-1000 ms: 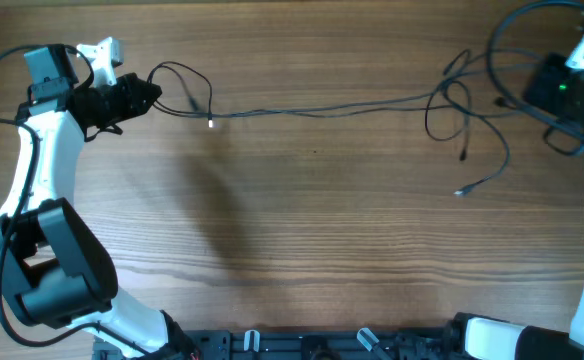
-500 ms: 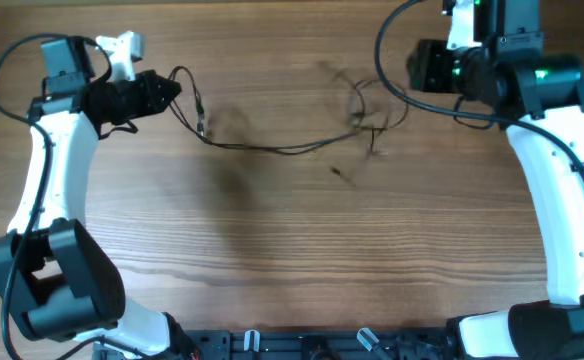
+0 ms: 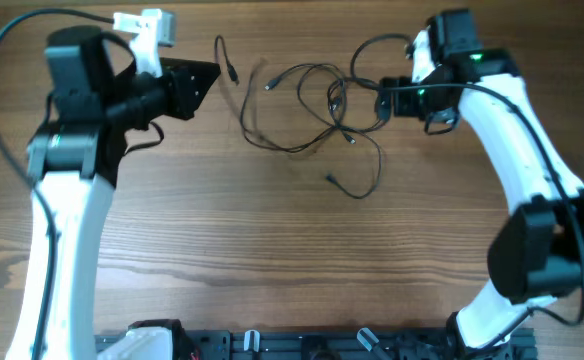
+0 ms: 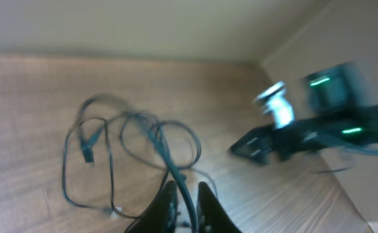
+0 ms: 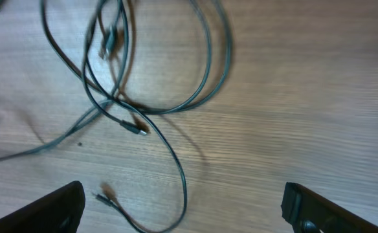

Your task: Untangle cables

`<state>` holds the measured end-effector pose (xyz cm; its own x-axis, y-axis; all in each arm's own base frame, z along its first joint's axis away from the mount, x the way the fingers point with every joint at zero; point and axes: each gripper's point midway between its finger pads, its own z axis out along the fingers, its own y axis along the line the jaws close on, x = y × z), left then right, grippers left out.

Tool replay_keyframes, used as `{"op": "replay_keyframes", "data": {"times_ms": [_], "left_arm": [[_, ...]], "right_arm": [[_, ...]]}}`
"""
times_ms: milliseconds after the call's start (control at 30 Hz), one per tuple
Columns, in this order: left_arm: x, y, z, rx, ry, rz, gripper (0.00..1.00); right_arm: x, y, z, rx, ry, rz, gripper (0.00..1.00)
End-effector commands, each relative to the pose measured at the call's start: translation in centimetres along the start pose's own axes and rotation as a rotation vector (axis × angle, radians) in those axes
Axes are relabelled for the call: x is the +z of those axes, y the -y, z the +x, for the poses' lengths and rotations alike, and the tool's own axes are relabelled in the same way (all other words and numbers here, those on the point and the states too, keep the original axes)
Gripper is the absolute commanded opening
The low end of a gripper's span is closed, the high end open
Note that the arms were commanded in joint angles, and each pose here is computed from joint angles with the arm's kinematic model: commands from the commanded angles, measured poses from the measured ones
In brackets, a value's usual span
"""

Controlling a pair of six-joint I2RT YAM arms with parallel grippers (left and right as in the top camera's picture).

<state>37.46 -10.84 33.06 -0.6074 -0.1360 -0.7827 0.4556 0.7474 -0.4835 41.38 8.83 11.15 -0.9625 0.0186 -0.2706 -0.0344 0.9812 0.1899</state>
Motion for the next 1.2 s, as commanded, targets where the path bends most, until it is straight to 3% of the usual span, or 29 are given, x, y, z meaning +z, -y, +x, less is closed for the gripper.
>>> {"op": "replay_keyframes", "data": {"times_ms": [0,100,233,267,333,400,533,700,833,1000,1167], "left_arm": [[-4.1,3.0,-2.0,0.056,0.121,-0.041,0.18],[-5.9,4.2,-2.3,0.082,0.159,-0.060,0.21],[-6.0,3.9,-2.3,0.081,0.163,-0.075,0.23],[-5.9,3.6,-2.4,0.077,0.163,-0.090,0.28],[-5.7,3.0,-2.3,0.068,0.159,-0.113,0.50],[-5.3,2.3,-1.8,0.049,0.137,-0.131,0.62],[-4.9,0.3,-0.5,0.001,0.084,-0.211,0.71],[-5.5,-3.0,0.6,-0.038,0.055,-0.396,0.72],[-5.3,-5.1,1.3,0.055,-0.007,-0.482,0.71],[-2.2,-7.5,3.8,0.217,-0.186,-0.443,0.67],[-0.7,-8.8,5.1,0.186,-0.247,-0.432,0.68]], "right_arm": [[3.1,-3.4,1.2,-0.044,-0.045,-0.097,1.00],[3.3,-8.1,2.1,-0.256,-0.041,-0.257,1.00],[2.9,-11.9,3.7,-0.363,-0.062,-0.374,1.00],[2.8,-12.7,4.1,-0.409,-0.063,-0.390,1.00],[2.9,-14.0,4.3,-0.466,-0.046,-0.391,1.00],[2.9,-15.7,3.7,-0.529,0.008,-0.408,1.00],[2.9,-17.6,2.1,-0.538,0.098,-0.423,1.00],[3.3,-18.0,0.1,-0.463,0.190,-0.299,1.00],[5.9,-18.7,0.4,-0.403,0.168,-0.292,1.00],[10.2,-20.6,2.4,-0.413,0.110,-0.308,1.00],[12.4,-21.6,2.1,-0.418,0.130,-0.341,1.00]]}}
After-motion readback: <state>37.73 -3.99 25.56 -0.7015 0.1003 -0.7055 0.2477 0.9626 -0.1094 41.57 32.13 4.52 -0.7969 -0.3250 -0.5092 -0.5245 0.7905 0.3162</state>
